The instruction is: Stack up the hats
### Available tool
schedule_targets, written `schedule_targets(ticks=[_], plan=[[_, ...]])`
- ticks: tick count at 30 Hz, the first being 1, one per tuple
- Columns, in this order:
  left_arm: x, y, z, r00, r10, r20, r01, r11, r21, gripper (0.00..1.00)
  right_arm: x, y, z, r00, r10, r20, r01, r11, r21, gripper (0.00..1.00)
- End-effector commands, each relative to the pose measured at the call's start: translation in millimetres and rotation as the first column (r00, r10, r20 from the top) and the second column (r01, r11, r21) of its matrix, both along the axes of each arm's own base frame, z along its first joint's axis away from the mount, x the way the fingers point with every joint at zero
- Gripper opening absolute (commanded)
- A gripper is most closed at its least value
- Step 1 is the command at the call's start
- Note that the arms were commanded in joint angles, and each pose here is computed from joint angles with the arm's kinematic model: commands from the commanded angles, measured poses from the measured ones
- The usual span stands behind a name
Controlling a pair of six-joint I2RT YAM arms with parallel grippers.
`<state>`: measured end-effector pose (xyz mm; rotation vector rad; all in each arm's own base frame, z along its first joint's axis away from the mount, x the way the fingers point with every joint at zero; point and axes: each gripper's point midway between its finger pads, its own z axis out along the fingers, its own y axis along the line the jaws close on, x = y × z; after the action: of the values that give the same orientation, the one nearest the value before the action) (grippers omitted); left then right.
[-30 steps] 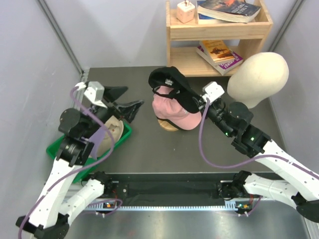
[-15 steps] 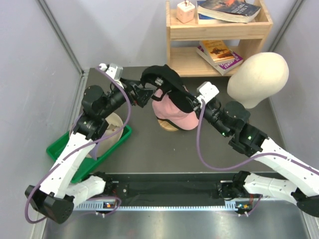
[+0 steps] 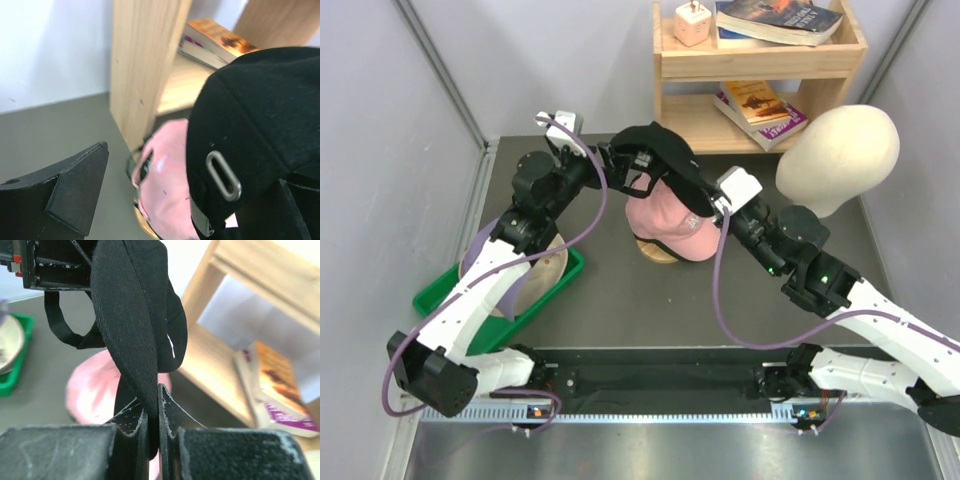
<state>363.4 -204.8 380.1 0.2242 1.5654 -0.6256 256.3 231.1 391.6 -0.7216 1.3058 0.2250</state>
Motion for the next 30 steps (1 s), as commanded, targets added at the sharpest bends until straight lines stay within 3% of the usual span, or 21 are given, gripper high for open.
schedule_targets(ticks=[1, 5, 11, 18, 30], plan=[[20, 19, 49, 0.975, 0.149, 0.166, -0.153, 0.988, 0.007, 0.99, 2, -19, 61, 0.98, -0.093, 0.175, 0.08, 0.994, 0.077, 0.0], [45, 44, 46, 0.931, 0.309, 0.195, -0.33, 0.94, 0.084, 0.99, 6, -20, 62, 0.97, -0.114, 0.214, 0.105, 0.993, 0.051, 0.0], [69, 43, 51, 0.904, 0.36, 0.231, -0.387, 0.919, 0.08, 0.99, 22, -28, 53, 0.93, -0.218, 0.296, 0.23, 0.973, -0.004, 0.0], [74, 13, 29, 0.943, 0.205, 0.263, -0.25, 0.956, 0.153, 0.99, 32, -28, 25, 0.909, -0.262, 0.324, 0.291, 0.956, -0.044, 0.0], [24, -2, -16, 0.998, 0.029, 0.064, -0.039, 0.986, 0.164, 0.99, 30, -23, -12, 0.902, -0.266, 0.34, 0.302, 0.952, -0.056, 0.0]])
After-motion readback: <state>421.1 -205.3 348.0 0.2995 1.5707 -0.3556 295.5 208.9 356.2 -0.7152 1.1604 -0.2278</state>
